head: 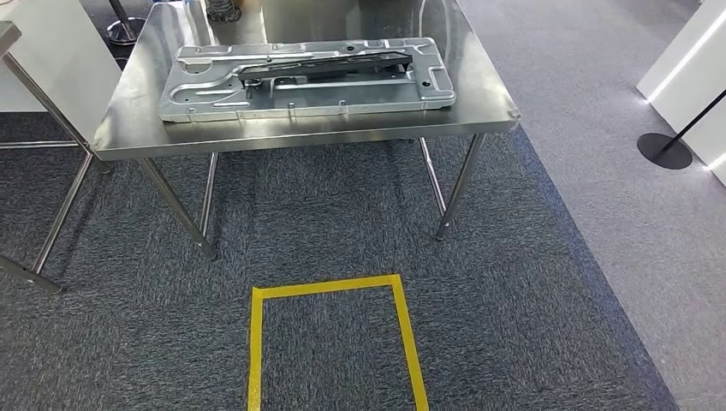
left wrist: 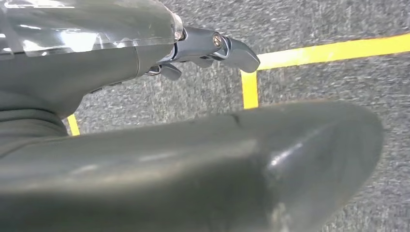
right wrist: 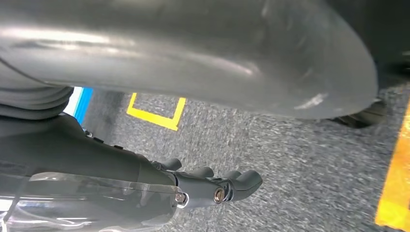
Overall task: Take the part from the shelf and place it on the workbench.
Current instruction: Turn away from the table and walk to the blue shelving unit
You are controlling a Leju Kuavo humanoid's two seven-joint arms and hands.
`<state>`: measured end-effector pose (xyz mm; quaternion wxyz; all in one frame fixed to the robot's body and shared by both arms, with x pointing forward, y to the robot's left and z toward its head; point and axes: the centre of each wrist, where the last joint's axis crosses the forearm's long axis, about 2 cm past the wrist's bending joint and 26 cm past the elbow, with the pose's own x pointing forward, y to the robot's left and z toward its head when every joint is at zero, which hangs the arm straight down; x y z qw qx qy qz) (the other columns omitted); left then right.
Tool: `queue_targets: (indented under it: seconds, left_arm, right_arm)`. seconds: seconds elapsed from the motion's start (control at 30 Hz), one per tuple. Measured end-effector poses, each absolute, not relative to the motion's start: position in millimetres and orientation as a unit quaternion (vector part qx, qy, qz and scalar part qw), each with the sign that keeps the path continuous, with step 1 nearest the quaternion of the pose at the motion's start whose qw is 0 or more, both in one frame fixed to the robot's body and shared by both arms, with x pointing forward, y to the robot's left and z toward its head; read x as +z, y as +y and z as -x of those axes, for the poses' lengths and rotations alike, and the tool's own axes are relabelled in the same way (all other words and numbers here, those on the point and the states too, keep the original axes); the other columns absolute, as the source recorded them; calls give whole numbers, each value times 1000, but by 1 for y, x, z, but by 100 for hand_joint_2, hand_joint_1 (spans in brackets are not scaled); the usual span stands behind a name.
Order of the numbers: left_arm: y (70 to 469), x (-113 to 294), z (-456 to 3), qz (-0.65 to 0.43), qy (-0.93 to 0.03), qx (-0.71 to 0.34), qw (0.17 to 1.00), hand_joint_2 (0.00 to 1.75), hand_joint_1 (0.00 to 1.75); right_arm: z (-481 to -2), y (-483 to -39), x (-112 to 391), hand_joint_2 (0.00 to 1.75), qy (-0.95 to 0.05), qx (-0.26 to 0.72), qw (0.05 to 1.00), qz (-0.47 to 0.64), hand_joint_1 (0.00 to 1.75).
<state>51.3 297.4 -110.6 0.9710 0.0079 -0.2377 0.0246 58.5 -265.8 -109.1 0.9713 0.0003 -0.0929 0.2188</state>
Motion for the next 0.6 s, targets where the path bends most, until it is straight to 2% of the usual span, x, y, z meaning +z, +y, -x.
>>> queue_targets:
  seconds: [0.37, 0.6]
  left_arm:
    - [294, -111, -49, -8, -230, 34, 973, 0, 0]
    - [291, -111, -52, -6, -238, 40, 970, 0, 0]
  right_arm:
    - [-59, -270, -109, 0, -76, 219, 973, 4, 0]
    - [-60, -271, -109, 0, -100, 214, 972, -2, 0]
